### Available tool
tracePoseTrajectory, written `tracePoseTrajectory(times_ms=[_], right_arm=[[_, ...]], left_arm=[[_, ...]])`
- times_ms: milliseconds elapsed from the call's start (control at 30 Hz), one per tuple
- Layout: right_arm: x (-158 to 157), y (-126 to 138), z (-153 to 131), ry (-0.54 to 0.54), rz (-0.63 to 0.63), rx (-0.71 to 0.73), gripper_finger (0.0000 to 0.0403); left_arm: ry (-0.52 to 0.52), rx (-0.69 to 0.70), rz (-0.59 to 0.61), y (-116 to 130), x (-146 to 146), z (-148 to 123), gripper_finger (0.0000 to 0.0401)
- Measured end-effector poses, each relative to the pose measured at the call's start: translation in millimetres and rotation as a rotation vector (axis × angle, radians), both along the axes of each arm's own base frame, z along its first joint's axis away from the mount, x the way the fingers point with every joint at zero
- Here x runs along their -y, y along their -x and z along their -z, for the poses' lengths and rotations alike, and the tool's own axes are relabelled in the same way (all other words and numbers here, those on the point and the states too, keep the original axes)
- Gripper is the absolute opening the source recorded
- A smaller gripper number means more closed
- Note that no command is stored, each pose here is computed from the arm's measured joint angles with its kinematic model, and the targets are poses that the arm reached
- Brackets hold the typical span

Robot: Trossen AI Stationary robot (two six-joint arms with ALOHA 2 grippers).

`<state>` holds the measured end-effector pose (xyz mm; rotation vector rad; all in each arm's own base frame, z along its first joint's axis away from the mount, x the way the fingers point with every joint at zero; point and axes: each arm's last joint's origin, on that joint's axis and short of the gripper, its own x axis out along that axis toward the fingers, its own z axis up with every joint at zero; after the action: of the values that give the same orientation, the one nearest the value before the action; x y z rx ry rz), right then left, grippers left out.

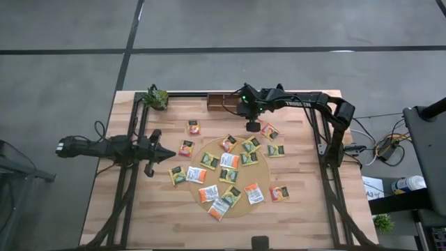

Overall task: Pick & Place Tea
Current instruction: Put the yellow tea bag into the right section of the wooden organizer

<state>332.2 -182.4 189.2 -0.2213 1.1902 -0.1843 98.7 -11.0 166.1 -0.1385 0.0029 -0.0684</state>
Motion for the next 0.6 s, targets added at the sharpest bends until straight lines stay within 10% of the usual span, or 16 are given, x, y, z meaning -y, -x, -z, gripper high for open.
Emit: tracePoseTrajectory(times_ms=[600], right_arm=[[10.8,12.2,21.3,0.074,0.039,0.010,0.0008]], left_arm=[[0.000,0.000,0.000,0.0,0.0,-0.1,0.0000]])
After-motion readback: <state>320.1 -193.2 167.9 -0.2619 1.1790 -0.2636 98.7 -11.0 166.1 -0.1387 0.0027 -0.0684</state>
